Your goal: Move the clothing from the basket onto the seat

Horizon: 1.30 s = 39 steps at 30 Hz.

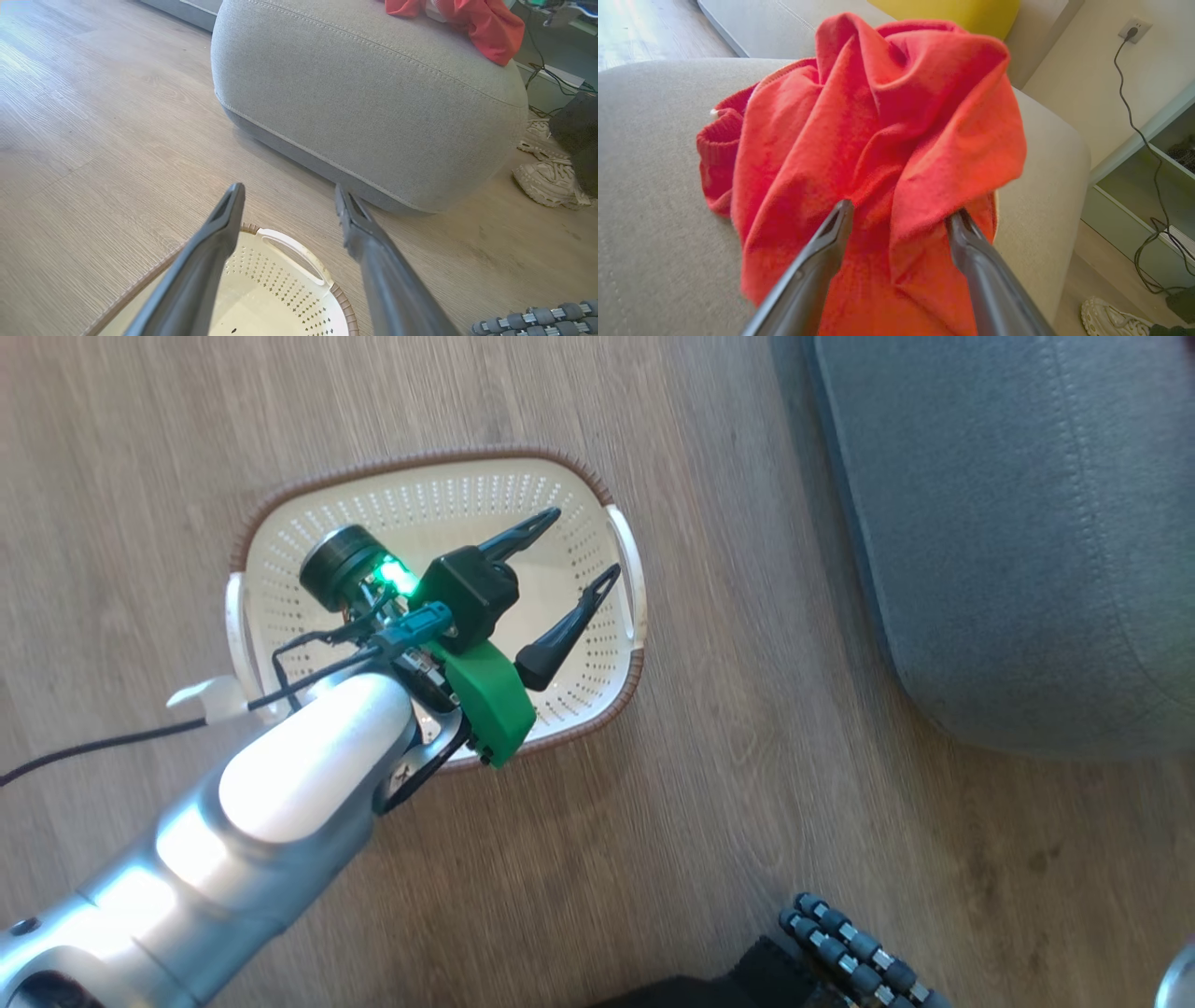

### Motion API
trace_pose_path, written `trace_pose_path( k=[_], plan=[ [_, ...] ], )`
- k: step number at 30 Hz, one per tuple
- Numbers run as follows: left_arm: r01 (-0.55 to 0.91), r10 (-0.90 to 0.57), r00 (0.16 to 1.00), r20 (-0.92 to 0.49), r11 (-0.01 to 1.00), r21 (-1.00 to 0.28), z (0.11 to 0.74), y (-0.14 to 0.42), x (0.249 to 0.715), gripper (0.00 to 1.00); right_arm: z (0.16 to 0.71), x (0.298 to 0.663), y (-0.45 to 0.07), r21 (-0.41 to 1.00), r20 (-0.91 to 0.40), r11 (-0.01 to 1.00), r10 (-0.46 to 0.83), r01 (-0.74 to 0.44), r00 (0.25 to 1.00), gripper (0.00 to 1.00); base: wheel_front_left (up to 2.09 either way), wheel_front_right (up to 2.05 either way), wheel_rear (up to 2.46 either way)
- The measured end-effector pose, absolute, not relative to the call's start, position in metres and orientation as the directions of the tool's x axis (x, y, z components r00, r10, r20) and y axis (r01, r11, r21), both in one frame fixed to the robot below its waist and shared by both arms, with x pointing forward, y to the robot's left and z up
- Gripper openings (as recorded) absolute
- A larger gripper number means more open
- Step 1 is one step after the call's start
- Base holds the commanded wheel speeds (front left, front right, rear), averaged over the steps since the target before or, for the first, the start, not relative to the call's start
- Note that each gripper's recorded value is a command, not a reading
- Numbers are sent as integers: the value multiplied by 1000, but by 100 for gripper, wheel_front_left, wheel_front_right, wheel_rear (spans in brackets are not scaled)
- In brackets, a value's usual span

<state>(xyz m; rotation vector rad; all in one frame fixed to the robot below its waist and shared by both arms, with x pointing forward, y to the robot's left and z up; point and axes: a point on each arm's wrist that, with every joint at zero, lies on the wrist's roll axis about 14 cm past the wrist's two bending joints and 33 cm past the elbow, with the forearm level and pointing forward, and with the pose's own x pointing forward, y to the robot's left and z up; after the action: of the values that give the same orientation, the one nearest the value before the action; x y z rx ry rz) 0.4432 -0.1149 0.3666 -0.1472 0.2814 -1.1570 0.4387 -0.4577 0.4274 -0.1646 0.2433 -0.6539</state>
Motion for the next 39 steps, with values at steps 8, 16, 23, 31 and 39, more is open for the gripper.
trace_pose_path(
  k=[8,16,23,31,39],
  plan=[
    [867,-901,413,-134,434,-244,385,-110,441,100,439,438,-415,-189,-125,849,-520,494,845,100,0,0,0],
    [792,-823,552,-135,568,-222,405,-77,455,100,456,469,-351,-118,-68,935,-343,334,937,100,0,0,0],
    [667,-697,707,-124,714,-214,425,-27,465,100,474,494,-289,-57,-16,983,-177,176,984,100,0,0,0],
    [464,-488,866,-112,867,-183,444,51,464,100,493,506,-217,-3,26,1000,14,-14,1000,100,0,0,0],
    [259,-277,956,-97,953,-158,457,119,445,100,505,493,-167,32,50,989,143,-144,988,100,0,0,0]
  ],
)
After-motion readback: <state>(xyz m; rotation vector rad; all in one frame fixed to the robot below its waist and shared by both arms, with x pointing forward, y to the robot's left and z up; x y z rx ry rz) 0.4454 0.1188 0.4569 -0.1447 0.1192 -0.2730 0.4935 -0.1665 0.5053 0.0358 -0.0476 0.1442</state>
